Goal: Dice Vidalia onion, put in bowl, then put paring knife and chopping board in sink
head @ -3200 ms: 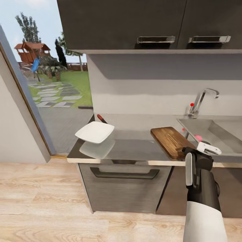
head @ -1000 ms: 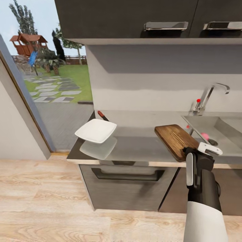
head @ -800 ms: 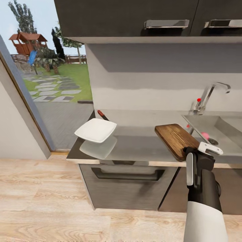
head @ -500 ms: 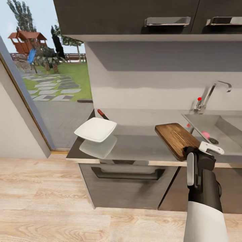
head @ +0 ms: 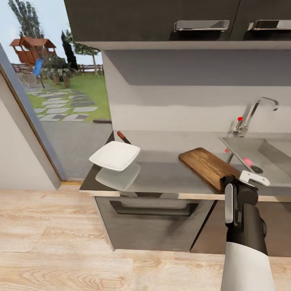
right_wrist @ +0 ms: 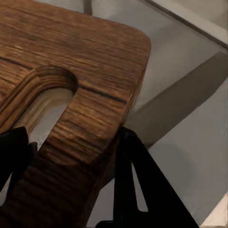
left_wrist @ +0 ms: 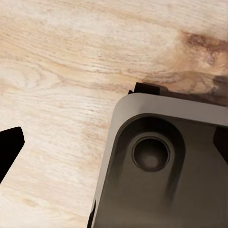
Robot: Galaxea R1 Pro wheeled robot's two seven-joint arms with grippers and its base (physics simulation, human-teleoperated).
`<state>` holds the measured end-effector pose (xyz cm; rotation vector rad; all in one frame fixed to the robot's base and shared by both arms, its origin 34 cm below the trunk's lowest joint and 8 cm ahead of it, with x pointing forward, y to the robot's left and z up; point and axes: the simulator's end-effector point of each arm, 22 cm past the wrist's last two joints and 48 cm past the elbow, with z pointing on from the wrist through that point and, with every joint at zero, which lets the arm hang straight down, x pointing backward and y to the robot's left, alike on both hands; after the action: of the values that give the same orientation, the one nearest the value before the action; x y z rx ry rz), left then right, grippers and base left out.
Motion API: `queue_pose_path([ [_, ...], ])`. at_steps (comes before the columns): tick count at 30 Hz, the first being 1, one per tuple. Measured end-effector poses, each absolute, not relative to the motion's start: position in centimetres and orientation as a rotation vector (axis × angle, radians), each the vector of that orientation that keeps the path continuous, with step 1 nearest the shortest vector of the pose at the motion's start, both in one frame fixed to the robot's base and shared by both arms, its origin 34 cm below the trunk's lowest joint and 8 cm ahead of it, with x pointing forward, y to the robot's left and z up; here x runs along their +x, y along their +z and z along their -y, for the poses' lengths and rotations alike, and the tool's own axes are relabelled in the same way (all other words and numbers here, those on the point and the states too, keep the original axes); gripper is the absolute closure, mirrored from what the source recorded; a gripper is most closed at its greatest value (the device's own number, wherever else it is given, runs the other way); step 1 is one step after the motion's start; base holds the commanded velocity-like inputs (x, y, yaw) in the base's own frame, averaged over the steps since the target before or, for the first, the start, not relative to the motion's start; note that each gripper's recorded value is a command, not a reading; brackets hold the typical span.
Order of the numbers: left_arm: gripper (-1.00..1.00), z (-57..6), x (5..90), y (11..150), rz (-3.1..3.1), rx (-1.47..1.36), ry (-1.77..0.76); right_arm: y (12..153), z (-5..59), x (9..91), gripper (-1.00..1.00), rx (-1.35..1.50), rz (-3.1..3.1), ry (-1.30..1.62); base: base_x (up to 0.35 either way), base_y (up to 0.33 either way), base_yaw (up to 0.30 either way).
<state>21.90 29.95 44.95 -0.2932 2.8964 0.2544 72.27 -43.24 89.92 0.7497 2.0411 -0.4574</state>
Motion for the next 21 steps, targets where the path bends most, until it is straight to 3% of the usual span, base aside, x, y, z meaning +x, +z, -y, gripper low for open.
queue_pose_path([
  [21, -1.0, -29.94, 21.51, 44.89, -2.904, -0.293, 0.256, 89.83, 43.22, 72.43, 1.0, 0.757, -2.036, -0.439, 0.0, 0.0, 0.0],
])
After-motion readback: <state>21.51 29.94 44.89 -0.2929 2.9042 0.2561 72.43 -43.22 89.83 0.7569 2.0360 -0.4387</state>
